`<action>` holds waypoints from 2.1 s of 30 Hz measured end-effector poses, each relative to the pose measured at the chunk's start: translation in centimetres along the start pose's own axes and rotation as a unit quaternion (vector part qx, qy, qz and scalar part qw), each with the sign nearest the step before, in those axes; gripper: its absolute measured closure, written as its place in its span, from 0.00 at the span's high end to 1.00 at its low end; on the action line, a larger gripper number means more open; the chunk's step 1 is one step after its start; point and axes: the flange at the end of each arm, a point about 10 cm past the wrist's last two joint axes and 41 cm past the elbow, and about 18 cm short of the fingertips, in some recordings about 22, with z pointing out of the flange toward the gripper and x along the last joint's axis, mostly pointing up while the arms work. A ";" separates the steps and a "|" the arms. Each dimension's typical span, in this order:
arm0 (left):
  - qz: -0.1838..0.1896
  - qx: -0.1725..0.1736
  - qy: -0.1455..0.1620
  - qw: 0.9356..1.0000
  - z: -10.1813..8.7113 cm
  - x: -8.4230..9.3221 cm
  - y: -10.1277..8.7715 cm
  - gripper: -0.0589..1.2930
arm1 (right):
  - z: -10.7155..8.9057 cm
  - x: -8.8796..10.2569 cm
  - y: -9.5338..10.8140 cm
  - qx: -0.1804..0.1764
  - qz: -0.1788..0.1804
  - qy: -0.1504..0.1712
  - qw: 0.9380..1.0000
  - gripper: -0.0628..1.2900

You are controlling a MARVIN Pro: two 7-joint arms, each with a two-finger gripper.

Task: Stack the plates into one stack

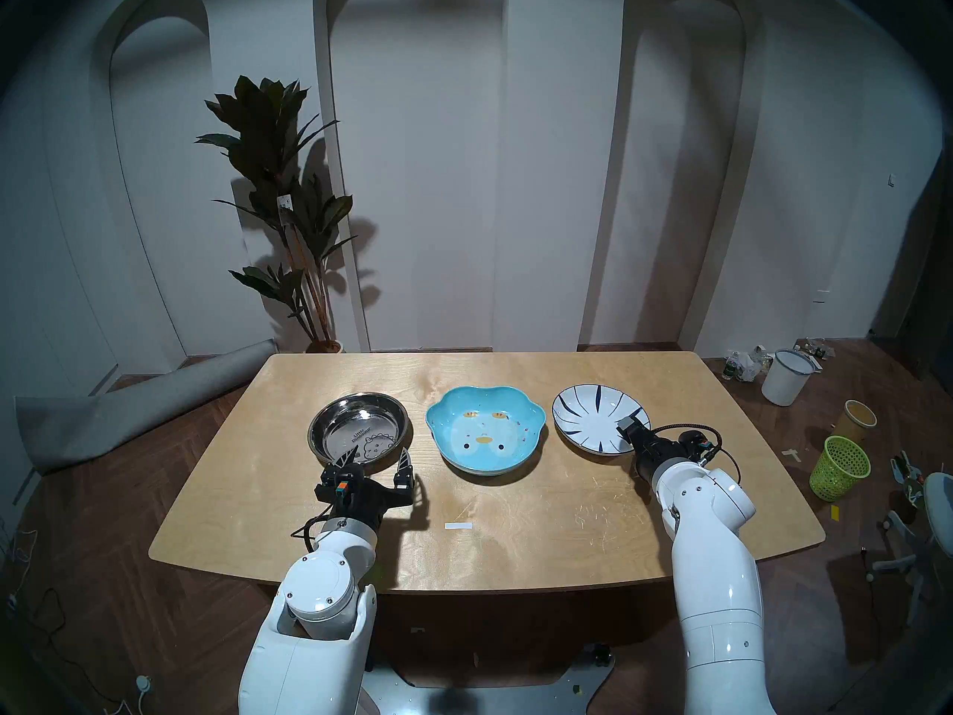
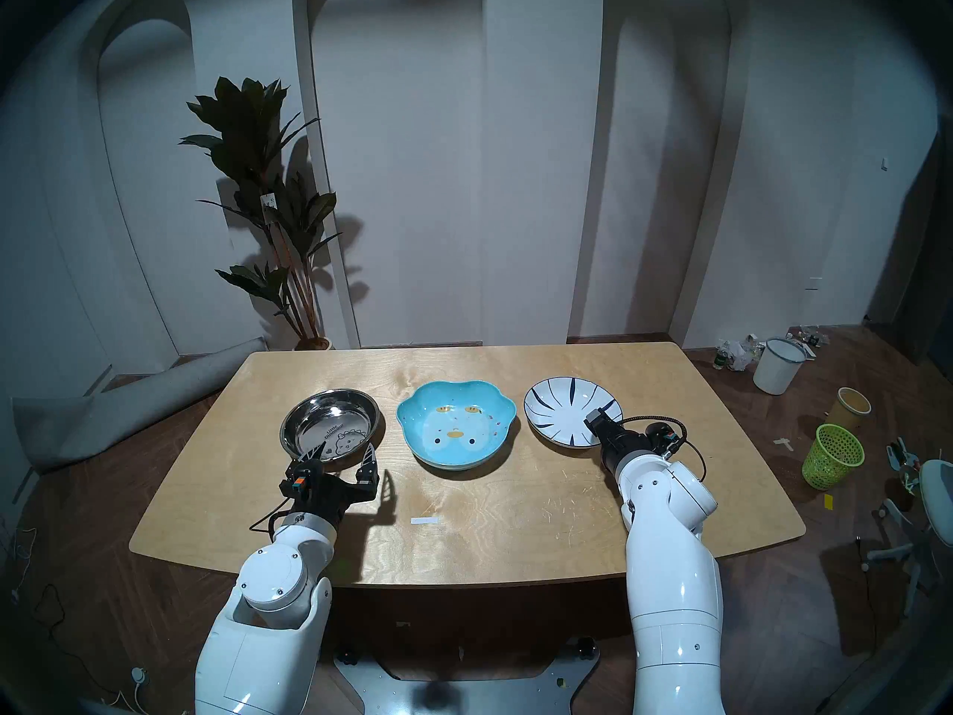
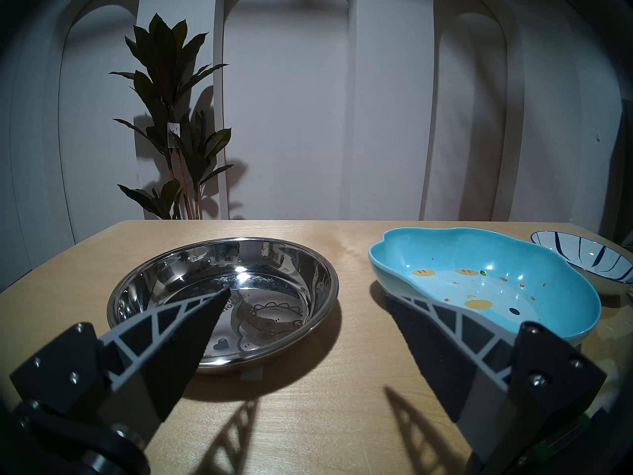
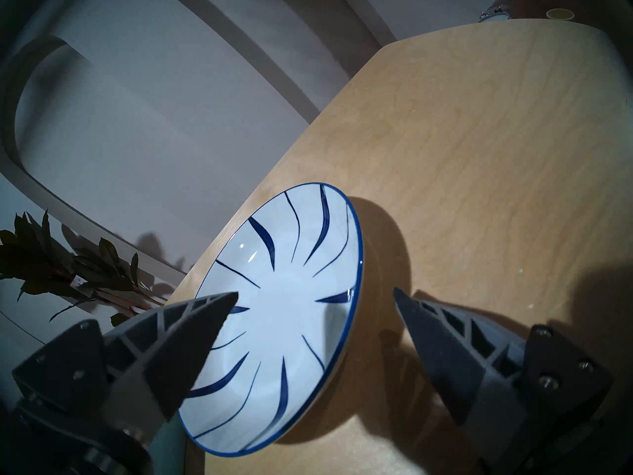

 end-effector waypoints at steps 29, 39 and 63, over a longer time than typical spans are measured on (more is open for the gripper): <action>0.000 0.000 0.000 1.000 0.0 0.0 0.0 0.95 | 3.4 -0.5 -0.4 -0.022 -0.020 -0.002 1.000 0.61; 0.000 0.000 0.000 1.000 0.0 0.0 0.0 0.95 | 3.6 -0.7 -0.4 -0.035 -0.021 -0.001 0.999 0.23; 0.000 0.000 0.000 1.000 0.0 0.0 0.0 0.95 | 2.0 0.4 0.7 -0.022 0.057 0.037 0.997 0.06</action>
